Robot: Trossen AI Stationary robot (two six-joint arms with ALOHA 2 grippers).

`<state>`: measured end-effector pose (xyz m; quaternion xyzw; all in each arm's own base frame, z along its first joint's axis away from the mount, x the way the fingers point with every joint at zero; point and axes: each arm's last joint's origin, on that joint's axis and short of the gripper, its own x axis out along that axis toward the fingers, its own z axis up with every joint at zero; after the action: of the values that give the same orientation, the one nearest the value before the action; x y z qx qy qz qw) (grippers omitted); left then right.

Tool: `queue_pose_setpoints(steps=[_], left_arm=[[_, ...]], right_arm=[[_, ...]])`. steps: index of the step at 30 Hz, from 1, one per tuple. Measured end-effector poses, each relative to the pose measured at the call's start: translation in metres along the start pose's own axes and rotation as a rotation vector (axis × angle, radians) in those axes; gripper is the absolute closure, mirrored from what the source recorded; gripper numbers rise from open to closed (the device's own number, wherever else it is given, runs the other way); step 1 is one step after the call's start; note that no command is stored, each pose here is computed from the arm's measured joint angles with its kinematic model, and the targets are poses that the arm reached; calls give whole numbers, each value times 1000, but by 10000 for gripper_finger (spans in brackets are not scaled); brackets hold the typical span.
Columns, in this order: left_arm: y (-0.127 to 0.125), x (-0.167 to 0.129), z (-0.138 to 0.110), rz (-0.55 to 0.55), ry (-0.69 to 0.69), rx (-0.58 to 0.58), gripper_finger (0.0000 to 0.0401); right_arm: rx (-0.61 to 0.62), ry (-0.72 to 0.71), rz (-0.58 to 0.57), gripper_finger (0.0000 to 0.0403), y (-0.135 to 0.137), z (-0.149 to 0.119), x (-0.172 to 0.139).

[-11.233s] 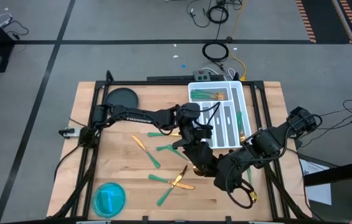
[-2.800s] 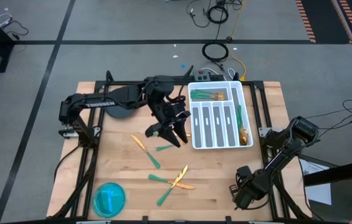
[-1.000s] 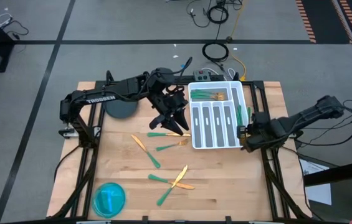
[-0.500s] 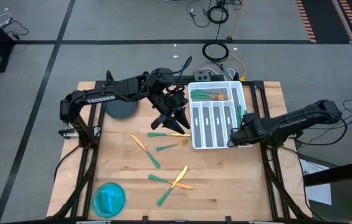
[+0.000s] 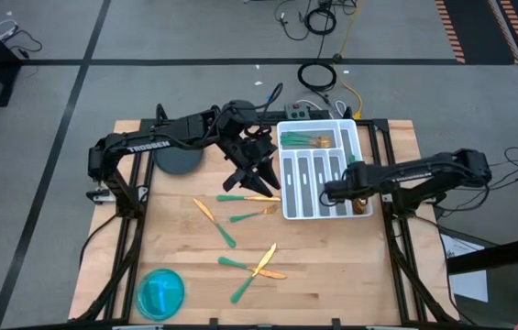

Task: Sort silverware
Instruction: Put the green spoon on the silverware tray, then put the green fork into the silverware tray

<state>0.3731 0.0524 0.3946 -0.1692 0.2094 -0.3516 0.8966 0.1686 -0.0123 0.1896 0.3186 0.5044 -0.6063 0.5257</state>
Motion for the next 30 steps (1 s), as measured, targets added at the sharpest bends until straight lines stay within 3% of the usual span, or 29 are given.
queue_pose_setpoints(steps=[11,18,23,30], left_arm=[[0,0,-2,1,10,-9,223],[1,0,-3,23,19,-2,223],[1,0,-4,25,25,-9,223],[0,0,-4,-3,27,-16,223]], right_arm=[[-68,148,-98,403,10,11,19],[-36,165,-140,392,18,17,31],[-62,139,-42,333,29,18,34],[-134,92,-3,227,35,21,26]])
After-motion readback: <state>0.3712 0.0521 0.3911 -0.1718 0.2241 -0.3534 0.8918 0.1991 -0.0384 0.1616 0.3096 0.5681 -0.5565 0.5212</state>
